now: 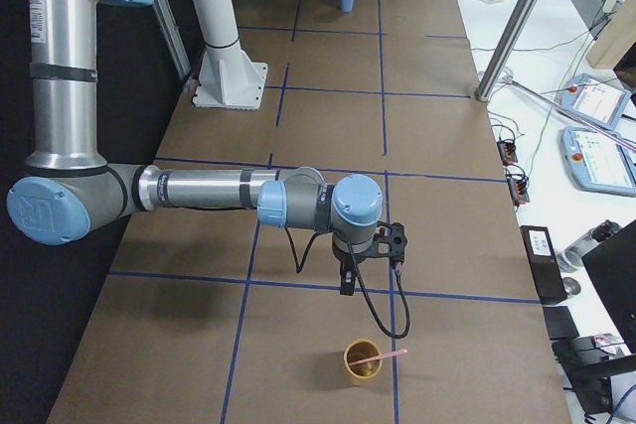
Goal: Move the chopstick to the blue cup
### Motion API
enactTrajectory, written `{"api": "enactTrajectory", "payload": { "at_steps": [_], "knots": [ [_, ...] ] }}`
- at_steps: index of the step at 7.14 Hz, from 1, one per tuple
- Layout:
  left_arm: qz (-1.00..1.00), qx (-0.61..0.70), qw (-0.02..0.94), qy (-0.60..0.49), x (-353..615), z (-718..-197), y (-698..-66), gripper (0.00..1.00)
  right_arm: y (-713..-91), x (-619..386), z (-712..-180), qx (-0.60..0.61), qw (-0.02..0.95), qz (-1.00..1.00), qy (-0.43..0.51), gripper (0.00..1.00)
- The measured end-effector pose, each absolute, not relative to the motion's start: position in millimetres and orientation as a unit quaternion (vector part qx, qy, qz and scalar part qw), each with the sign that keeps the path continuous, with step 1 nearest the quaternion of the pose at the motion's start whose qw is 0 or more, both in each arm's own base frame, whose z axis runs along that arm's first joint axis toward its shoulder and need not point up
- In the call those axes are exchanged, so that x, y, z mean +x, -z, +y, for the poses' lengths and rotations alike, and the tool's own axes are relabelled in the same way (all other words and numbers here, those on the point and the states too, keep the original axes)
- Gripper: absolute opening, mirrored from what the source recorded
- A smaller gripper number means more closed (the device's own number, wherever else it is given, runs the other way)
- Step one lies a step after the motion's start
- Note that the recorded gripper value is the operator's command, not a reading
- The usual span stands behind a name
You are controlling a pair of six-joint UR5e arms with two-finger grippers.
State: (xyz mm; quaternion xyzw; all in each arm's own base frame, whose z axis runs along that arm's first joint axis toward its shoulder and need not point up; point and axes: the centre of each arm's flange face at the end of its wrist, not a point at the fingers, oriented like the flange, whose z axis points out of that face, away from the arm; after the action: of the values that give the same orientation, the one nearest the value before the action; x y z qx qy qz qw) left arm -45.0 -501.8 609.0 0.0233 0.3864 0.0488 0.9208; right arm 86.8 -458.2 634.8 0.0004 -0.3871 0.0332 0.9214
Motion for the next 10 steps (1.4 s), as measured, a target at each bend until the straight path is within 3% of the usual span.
{"api": "enactTrajectory", "payload": {
  "at_steps": [3, 8, 9, 10],
  "knots": [
    [0.409, 0.010, 0.912, -0.025, 52.8, -476.8, -565.6, 1.00, -631.4, 86.6, -458.5, 0.003, 0.921, -0.388, -0.033, 1.00],
    [0.427, -0.010, 0.904, -0.027, 137.1, -458.8, -594.7, 1.00, -629.4, 86.7, -459.2, 0.005, 0.921, -0.388, -0.032, 1.00],
    [0.427, -0.013, 0.904, -0.034, 145.1, -456.4, -596.4, 0.88, -629.2, 86.8, -459.3, 0.005, 0.921, -0.387, -0.032, 1.00],
    [0.426, -0.015, 0.904, -0.039, 149.9, -455.2, -596.5, 0.58, -629.2, 86.8, -459.3, 0.005, 0.921, -0.387, -0.032, 1.00]
  ]
}}
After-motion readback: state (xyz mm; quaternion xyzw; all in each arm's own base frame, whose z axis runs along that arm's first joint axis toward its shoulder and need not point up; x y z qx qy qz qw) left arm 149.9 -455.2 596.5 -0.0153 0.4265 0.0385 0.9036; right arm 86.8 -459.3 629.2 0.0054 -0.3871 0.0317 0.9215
